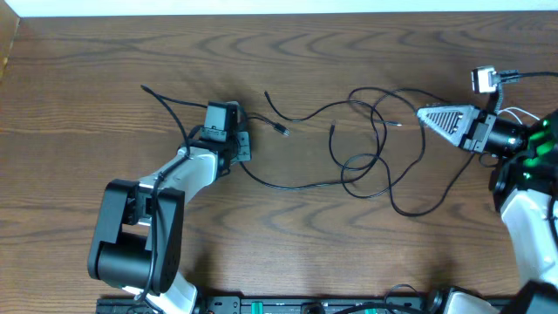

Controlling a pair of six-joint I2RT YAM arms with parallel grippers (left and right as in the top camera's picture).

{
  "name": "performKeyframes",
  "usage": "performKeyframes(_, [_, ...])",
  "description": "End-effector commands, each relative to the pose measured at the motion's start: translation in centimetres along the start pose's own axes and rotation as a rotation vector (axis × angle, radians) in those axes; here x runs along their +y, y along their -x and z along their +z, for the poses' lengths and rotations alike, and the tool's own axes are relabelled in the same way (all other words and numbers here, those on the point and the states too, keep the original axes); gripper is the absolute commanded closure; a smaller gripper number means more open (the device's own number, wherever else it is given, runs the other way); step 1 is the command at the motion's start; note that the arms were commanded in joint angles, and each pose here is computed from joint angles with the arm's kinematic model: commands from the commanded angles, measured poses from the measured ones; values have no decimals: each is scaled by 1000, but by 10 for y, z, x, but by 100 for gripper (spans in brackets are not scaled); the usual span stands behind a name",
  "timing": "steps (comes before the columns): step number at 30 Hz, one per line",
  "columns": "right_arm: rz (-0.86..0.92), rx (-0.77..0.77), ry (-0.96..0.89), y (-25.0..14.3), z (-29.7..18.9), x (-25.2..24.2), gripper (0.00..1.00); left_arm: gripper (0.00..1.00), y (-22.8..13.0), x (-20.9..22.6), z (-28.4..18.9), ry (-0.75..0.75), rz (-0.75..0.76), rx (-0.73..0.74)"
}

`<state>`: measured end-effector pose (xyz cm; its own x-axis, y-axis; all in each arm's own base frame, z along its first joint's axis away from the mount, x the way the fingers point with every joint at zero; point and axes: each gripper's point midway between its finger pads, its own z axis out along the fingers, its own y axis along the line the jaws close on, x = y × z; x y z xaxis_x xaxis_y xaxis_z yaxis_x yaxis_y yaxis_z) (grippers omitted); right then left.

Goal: Untangle cables

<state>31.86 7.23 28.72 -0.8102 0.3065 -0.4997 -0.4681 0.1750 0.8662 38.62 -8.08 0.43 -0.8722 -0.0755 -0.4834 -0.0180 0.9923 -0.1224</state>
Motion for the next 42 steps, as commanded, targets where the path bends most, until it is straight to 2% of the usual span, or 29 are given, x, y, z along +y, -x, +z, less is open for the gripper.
performKeyframes(1, [-10, -53, -36, 8, -13, -30, 99, 92, -2, 11, 3, 28, -19, 8])
performKeyframes(8, [159, -162, -102, 19, -42, -93, 99, 93, -2, 12, 3, 30, -20, 7])
performKeyframes(18, [255, -368, -223, 31, -107, -134, 99, 92, 1, 33, 3, 57, -76, 6])
performKeyframes(23, [335, -424, -333, 17, -120, -164, 99, 92, -2, 54, 2, 88, -187, 25])
performKeyframes(26, [415, -445, -499, -4, -128, -196, 99, 92, -5, 67, 0, 108, -252, 38])
performKeyframes(29, [521, -426, -697, -35, -138, -225, 99, 92, -6, 75, 0, 112, -289, 42])
performKeyframes(37, [540, -271, -1020, -78, -134, -257, 99, 92, -6, 77, 0, 113, -294, 41])
performKeyframes(39, [536, -247, -1069, -83, -133, -261, 94, 92, -6, 77, 0, 113, -294, 41])
performKeyframes(42, [540, -217, -1082, -87, -127, -260, 78, 92, -6, 77, 0, 113, -294, 42])
